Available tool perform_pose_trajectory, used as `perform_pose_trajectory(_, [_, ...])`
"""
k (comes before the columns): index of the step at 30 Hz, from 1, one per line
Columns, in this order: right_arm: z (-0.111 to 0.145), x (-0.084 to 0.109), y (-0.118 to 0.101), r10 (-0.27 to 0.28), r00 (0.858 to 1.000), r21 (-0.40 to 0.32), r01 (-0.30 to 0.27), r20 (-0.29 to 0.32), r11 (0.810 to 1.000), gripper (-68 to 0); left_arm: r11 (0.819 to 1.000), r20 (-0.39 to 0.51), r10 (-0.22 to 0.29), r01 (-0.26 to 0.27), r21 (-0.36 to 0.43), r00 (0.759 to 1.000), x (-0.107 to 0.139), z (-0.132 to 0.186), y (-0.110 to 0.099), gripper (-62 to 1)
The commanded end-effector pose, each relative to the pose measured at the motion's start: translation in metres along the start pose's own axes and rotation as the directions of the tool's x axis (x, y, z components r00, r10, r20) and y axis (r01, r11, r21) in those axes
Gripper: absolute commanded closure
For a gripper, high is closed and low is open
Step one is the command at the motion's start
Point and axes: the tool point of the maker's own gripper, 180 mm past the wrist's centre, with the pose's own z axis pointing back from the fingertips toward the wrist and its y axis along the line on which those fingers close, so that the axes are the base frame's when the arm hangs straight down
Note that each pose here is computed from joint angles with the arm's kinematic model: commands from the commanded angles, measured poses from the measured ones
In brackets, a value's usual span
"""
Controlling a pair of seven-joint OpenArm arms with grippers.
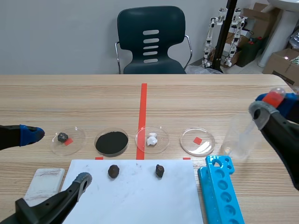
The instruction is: Squeeze the dropper onto the mineral
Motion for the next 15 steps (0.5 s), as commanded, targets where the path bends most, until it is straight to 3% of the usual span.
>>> perform_pose_trajectory(1, [-0.006, 0.0, -0.004, -0.007, 1.0, -0.004, 0.008, 0.03, 1.0, -8.3, 1.0, 0.036, 0.006, -0.006, -0.004, 0.999, 0.01, 0.0, -0.002, -62.3])
perform_pose_trajectory(12, [-0.068, -0.025, -0.014, -0.042, 0.995, 0.037, 0.038, 0.093, 0.999, -8.3, 1.0, 0.036, 0.006, -0.006, -0.004, 0.999, 0.01, 0.0, -0.002, -62.3])
perform_pose_trajectory(15, [-0.091, -0.029, -0.019, -0.026, 0.994, 0.011, 0.025, 0.104, 1.0, -8.3, 1.0, 0.036, 0.006, -0.006, -0.004, 0.999, 0.01, 0.0, -0.002, -62.3])
